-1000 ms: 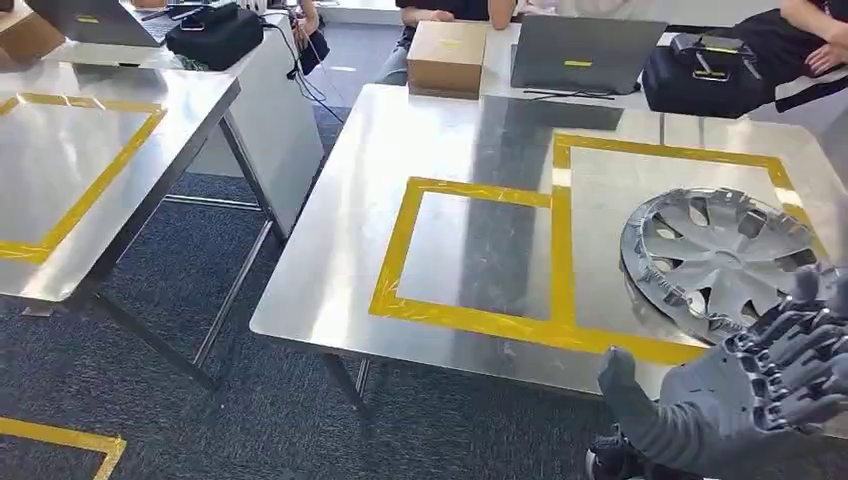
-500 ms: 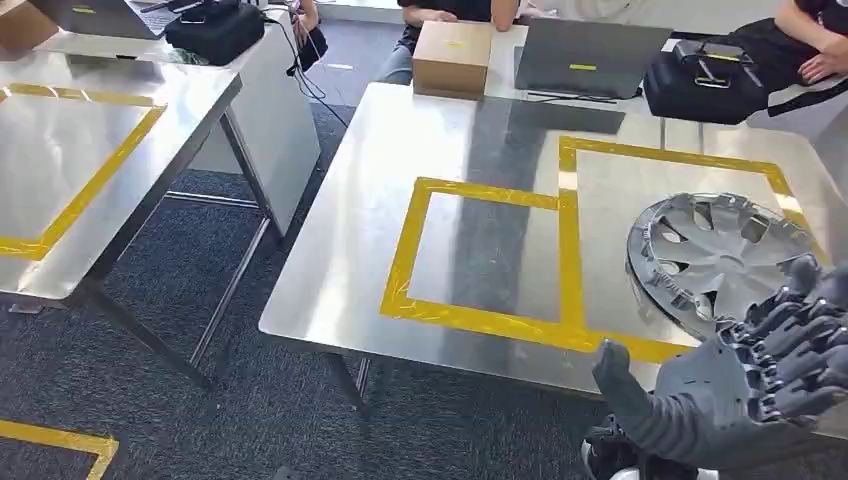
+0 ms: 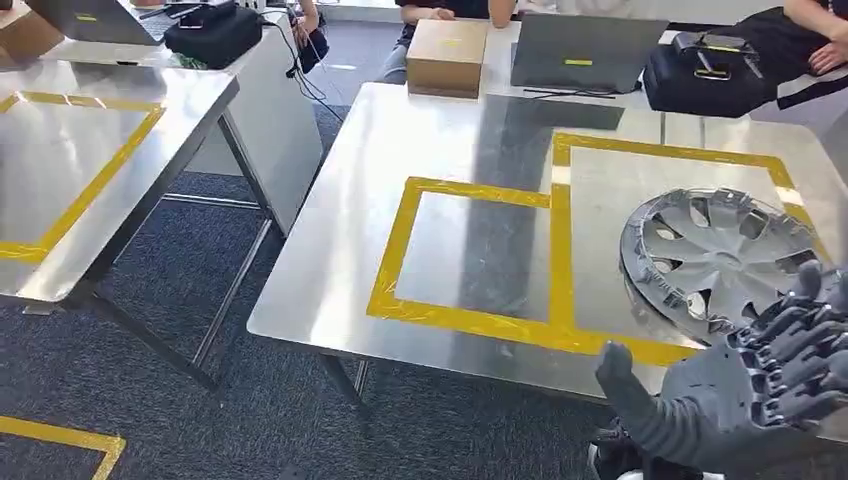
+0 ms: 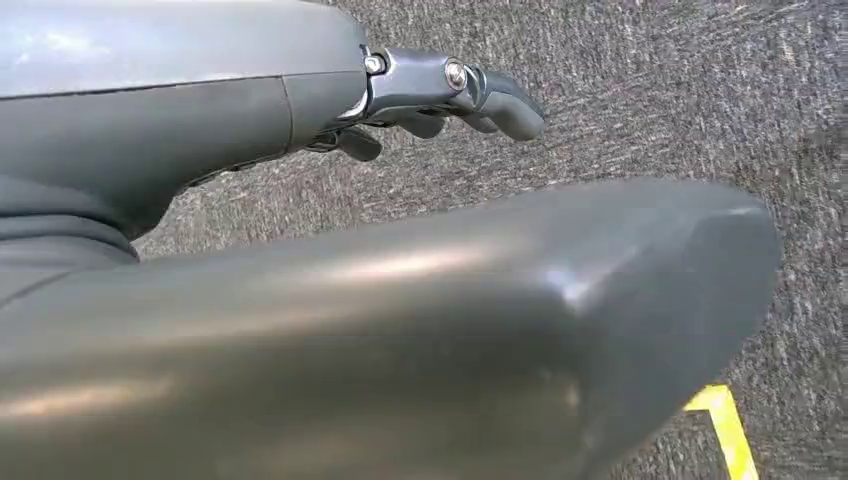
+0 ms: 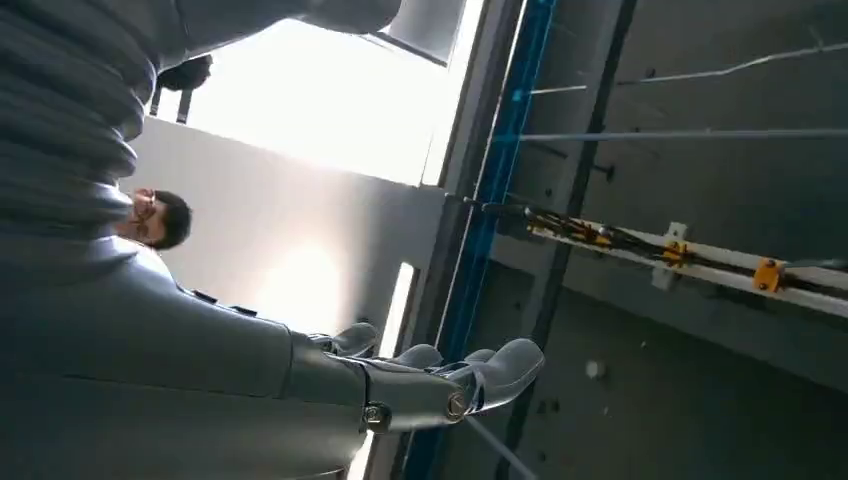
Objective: Take the parts from the cabinet and place them on the table.
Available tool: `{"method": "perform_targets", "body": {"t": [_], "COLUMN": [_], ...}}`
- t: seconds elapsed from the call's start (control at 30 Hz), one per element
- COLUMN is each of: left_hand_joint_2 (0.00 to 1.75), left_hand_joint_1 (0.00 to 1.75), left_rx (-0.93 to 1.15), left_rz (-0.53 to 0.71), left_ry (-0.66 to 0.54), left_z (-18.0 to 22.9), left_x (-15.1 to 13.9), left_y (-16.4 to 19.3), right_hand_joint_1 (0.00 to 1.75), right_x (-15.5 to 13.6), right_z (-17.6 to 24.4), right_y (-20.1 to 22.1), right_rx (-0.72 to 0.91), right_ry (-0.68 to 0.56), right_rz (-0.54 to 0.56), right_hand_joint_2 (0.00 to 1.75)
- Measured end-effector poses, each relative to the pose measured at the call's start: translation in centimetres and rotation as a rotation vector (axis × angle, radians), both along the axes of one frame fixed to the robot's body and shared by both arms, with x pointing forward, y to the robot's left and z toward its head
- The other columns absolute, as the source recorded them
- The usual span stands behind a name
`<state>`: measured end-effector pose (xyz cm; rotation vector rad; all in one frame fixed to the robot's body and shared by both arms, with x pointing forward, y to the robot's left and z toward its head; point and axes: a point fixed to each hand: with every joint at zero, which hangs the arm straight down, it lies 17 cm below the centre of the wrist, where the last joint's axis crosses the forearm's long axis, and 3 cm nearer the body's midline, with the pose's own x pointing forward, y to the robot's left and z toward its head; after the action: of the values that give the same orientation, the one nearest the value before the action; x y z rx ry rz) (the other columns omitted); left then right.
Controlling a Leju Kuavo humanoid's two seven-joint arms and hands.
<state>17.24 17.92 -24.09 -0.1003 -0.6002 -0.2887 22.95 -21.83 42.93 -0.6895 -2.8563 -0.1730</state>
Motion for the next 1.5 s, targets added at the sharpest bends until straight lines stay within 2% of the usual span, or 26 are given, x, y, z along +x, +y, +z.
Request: {"method": "perform_targets", "body": {"t": [0.6, 1.27, 1.5], "left_hand_joint_2": [0.0, 0.0, 0.0], "left_hand_joint_1": [0.0, 0.0, 0.0], "left_rx": [-0.015, -0.024, -0.03], "left_rz": [-0.009, -0.001, 0.01], "left_ry": [0.02, -0.041, -0.025], "left_z": [-0.12, 0.46, 0.32], "left_x": [-0.67, 0.25, -0.11], "left_y": [-0.51, -0.52, -0.51], "right_hand_joint_1": [0.0, 0.0, 0.0], "right_x": [0.1, 0.37, 0.61], "right_z": [-0.27, -0.28, -0.34], "right_y": [0.16, -0.28, -0.28], "right_rx": [-0.01, 0.012, 0.015], "right_ry": [0.008, 0.013, 0.017], "right_rz": [-0.006, 0.006, 0.01], "right_hand_joint_2": [1.75, 1.75, 1.75]}}
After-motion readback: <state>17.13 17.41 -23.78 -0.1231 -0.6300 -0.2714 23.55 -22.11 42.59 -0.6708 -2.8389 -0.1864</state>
